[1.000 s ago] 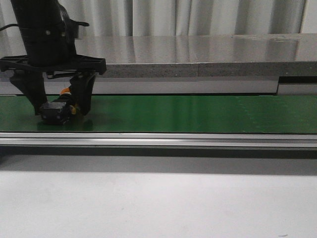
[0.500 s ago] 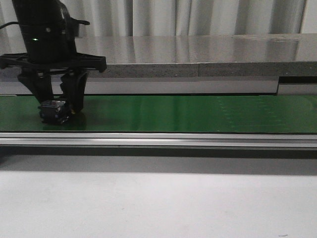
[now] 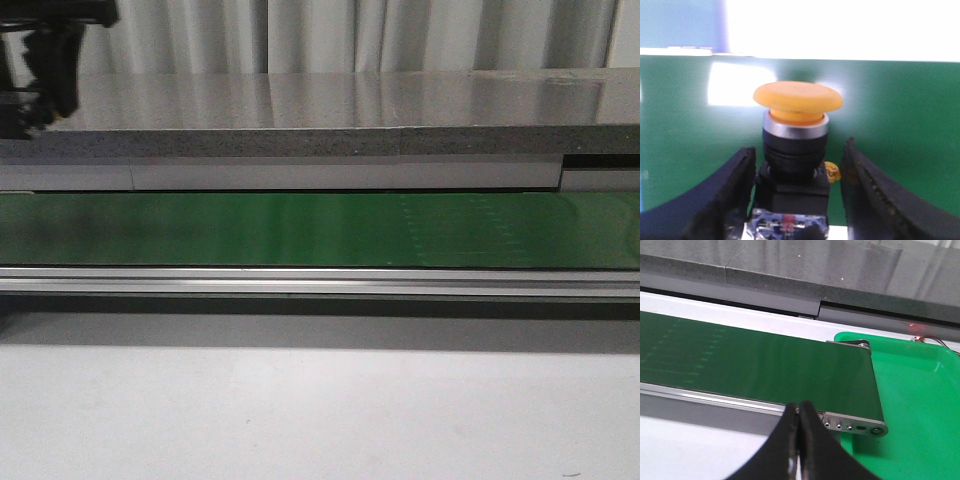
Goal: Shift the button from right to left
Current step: 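Lift the button with the left gripper and release it in the blue tray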
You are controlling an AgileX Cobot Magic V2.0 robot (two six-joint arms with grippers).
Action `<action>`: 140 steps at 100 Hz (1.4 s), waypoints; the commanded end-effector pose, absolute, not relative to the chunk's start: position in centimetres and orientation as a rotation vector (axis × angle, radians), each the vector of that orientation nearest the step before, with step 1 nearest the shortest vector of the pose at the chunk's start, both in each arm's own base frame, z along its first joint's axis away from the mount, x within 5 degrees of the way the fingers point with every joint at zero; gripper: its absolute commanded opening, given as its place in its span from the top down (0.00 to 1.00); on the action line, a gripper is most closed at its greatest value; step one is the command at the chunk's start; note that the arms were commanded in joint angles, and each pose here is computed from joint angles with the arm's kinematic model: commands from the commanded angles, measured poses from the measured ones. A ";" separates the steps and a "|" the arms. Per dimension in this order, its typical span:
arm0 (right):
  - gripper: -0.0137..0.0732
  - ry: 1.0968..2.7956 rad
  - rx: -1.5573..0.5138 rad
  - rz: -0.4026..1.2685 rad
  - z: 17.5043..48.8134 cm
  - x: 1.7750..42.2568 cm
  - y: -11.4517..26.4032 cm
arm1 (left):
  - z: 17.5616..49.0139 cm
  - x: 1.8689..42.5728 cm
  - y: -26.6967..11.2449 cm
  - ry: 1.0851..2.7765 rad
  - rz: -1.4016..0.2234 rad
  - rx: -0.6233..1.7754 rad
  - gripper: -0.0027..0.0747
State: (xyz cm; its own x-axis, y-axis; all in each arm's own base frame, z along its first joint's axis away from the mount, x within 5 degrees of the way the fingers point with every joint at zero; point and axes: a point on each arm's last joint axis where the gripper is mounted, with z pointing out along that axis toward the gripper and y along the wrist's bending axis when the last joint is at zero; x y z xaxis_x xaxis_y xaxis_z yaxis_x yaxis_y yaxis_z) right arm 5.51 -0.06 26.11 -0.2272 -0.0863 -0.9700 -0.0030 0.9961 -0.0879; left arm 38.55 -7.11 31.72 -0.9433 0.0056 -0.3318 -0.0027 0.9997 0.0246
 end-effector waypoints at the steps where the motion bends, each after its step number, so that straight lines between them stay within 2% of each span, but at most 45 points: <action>1: 0.91 1.707 -0.070 -0.090 27.6 5.6 -0.1 | 35.4 37.5 -3.4 2.721 0.071 -0.062 0.58; 26: 0.91 1.707 -0.070 -0.090 27.6 5.6 -0.1 | 35.0 37.4 5.1 2.749 0.130 -0.247 0.58; 52: 0.91 1.707 -0.070 -0.090 27.6 5.6 -0.1 | 32.7 37.5 10.5 2.817 0.183 -0.269 0.58; 70: 0.91 1.707 -0.070 -0.090 27.6 5.6 -0.1 | 30.0 38.4 12.0 2.883 0.206 -0.184 0.58; 110: 0.91 1.707 -0.070 -0.090 27.6 5.6 -0.1 | 22.2 41.2 13.3 3.017 0.164 -0.197 0.58; 120: 0.91 1.707 -0.070 -0.090 27.6 5.6 -0.1 | 21.2 41.4 13.3 3.042 0.150 -0.199 0.57; 127: 0.91 1.707 -0.070 -0.090 27.6 5.6 -0.1 | 21.2 41.4 13.3 3.045 0.149 -0.197 0.52; 140: 0.91 1.707 -0.070 -0.090 27.6 5.6 -0.1 | 21.1 41.4 13.3 3.046 0.149 -0.189 0.34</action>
State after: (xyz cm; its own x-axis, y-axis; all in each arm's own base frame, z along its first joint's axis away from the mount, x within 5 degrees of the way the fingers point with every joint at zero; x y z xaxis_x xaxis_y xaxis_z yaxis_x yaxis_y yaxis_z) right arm 5.51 -0.06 26.11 -0.2272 -0.0863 -0.9700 -0.0030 0.9961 -0.0879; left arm 41.55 13.07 17.98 -0.9931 -0.1172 -0.0094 -0.1176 0.9899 0.0796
